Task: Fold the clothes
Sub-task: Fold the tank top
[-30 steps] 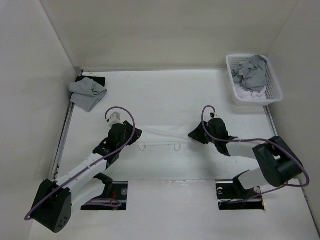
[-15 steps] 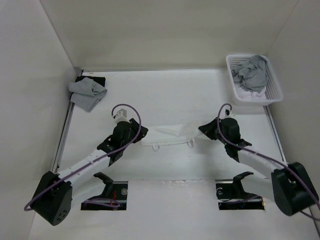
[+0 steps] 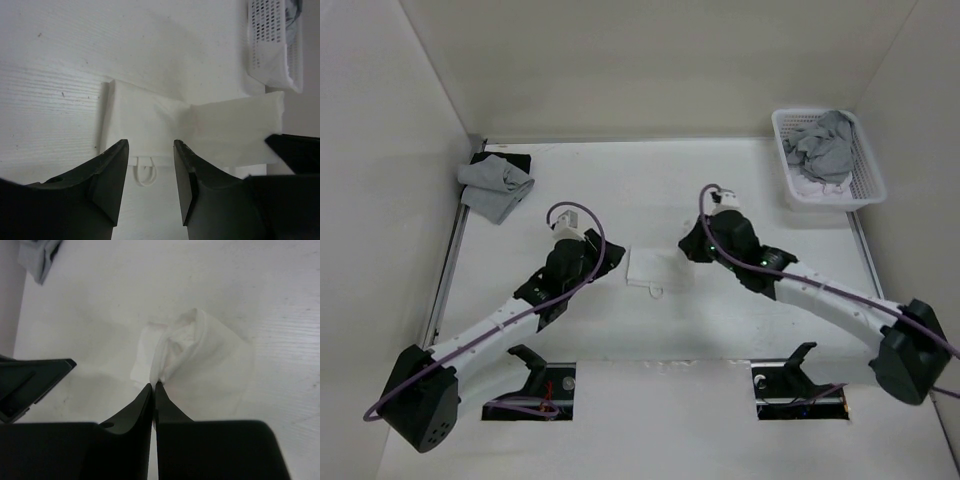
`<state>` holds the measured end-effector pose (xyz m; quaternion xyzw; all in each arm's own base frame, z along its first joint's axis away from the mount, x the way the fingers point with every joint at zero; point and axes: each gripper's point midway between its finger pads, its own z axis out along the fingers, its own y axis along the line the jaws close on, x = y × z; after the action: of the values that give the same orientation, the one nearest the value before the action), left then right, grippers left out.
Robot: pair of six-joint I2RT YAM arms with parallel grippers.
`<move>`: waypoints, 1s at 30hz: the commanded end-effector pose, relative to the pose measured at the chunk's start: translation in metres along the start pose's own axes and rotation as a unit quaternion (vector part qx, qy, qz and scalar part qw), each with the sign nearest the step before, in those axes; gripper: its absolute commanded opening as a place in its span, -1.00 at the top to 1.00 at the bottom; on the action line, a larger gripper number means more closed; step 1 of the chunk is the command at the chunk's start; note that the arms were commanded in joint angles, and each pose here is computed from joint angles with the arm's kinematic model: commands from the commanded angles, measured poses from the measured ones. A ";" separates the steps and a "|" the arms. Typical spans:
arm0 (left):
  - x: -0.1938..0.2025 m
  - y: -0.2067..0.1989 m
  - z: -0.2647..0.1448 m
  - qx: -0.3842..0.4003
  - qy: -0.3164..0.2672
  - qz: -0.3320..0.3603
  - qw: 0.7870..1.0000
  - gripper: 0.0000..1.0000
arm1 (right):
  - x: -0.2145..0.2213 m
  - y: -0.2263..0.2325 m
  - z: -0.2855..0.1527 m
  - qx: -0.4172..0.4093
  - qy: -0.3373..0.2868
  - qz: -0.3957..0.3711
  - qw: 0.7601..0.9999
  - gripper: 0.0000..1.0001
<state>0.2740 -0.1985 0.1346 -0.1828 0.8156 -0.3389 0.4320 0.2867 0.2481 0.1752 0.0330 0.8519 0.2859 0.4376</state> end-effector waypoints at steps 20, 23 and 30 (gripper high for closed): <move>-0.040 0.008 -0.009 -0.001 -0.044 -0.001 0.999 0.10 | 0.042 0.065 0.031 -0.036 0.030 -0.067 0.997 0.37; -0.036 0.012 0.000 -0.015 -0.032 0.013 0.999 0.07 | 0.025 0.020 0.009 -0.023 -0.024 -0.034 0.999 0.72; -0.025 0.033 0.011 -0.062 -0.002 0.040 0.997 -0.02 | -0.017 -0.094 -0.044 0.059 -0.164 0.061 0.983 0.32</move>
<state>0.2874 -0.1623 0.1037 -0.1952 0.8443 -0.2716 0.4188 0.2705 0.1718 0.1376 0.1013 0.8252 0.2438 0.4994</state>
